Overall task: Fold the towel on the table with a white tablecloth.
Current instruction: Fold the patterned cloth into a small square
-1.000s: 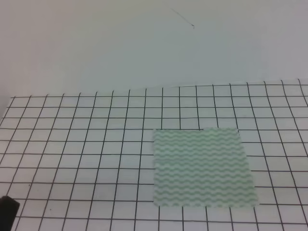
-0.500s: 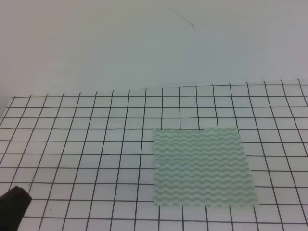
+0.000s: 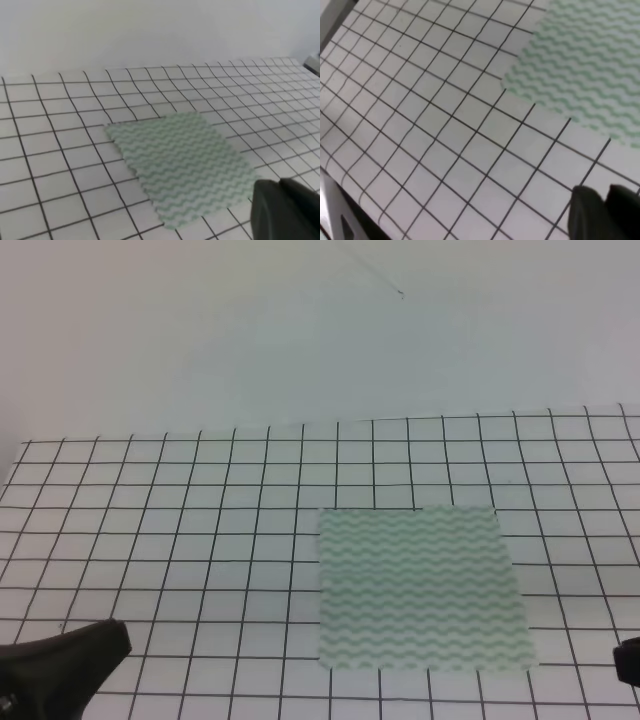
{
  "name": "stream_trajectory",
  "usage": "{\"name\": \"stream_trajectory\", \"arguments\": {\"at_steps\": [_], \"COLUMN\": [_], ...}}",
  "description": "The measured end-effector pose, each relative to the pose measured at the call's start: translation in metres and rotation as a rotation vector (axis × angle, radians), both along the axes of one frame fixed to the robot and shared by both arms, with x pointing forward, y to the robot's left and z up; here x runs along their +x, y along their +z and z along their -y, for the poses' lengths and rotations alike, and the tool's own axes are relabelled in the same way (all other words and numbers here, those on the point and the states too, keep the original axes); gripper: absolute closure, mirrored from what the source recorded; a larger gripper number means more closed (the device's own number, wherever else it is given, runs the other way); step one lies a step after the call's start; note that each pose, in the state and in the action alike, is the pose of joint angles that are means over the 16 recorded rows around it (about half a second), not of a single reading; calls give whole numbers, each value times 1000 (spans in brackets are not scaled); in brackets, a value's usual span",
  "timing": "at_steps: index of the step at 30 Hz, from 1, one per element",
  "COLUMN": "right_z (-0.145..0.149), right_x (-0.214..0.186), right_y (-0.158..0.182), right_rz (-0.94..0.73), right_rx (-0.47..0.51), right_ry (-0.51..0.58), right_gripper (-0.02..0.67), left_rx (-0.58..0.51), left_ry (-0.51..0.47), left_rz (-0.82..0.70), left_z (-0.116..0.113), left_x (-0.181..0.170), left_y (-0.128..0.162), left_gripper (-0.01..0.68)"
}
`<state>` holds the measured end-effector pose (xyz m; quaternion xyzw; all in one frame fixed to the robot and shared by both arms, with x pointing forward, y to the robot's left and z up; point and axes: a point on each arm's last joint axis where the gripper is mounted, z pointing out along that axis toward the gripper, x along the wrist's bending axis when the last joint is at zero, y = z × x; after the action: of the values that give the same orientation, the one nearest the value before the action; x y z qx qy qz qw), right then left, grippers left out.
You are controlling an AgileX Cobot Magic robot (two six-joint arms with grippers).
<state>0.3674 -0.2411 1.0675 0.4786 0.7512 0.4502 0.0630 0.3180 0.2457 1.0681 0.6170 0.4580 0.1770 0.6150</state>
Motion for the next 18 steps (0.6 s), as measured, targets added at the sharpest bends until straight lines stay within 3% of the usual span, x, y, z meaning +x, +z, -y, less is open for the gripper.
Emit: {"name": "stream_trajectory", "arguments": {"at_steps": [11, 18], "right_z": [-5, -13], "right_x": [50, 76], "right_y": [-22, -36], "right_rz": [-126, -153], "right_rx": [74, 44], "right_ry": [-7, -6], "right_gripper": [463, 410], "left_rx": [147, 188], "left_ry": [-88, -95], "left_rz": [-179, -287], "left_z": [13, 23], "left_x": [38, 65], "left_y": [2, -1], "left_gripper": [674, 674]}}
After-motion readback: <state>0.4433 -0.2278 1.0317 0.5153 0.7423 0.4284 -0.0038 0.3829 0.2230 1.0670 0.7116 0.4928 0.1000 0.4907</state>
